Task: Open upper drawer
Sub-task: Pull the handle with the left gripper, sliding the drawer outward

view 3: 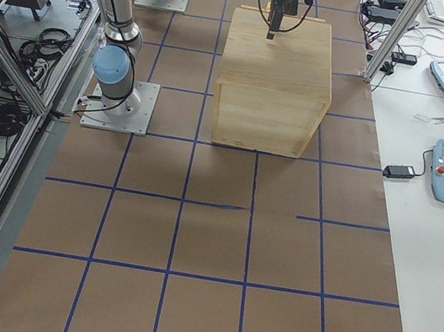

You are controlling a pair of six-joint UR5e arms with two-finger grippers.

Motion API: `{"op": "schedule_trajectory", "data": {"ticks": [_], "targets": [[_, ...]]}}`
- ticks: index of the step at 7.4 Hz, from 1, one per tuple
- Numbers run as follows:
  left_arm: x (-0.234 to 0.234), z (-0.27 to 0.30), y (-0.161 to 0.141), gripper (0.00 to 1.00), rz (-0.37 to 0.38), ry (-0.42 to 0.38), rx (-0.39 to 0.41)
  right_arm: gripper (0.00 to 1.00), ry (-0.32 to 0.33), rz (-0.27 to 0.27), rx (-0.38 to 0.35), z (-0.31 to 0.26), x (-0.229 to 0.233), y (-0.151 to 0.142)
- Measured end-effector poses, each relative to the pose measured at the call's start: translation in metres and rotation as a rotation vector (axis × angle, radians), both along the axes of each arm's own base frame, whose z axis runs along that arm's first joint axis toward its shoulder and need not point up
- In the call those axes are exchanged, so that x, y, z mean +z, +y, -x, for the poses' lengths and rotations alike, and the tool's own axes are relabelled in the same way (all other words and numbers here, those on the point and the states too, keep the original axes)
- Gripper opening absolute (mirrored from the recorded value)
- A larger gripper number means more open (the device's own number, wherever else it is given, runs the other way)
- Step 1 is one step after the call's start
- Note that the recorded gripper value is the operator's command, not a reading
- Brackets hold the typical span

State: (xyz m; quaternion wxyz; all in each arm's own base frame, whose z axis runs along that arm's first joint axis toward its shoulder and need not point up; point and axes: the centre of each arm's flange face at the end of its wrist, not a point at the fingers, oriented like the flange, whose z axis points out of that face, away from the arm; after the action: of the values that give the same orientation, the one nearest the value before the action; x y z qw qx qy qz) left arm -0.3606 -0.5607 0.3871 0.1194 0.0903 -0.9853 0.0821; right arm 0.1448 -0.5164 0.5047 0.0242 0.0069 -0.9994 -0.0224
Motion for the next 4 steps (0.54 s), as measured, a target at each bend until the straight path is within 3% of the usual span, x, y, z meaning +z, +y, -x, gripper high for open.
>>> {"op": "schedule_trajectory", "data": {"ticks": [4], "targets": [[-0.0026, -0.0063, -0.0036, 1.00, 0.003, -0.019, 0.005, 1.00, 0.000, 0.000, 0.000, 0.0000, 0.0001, 0.0000]]}}
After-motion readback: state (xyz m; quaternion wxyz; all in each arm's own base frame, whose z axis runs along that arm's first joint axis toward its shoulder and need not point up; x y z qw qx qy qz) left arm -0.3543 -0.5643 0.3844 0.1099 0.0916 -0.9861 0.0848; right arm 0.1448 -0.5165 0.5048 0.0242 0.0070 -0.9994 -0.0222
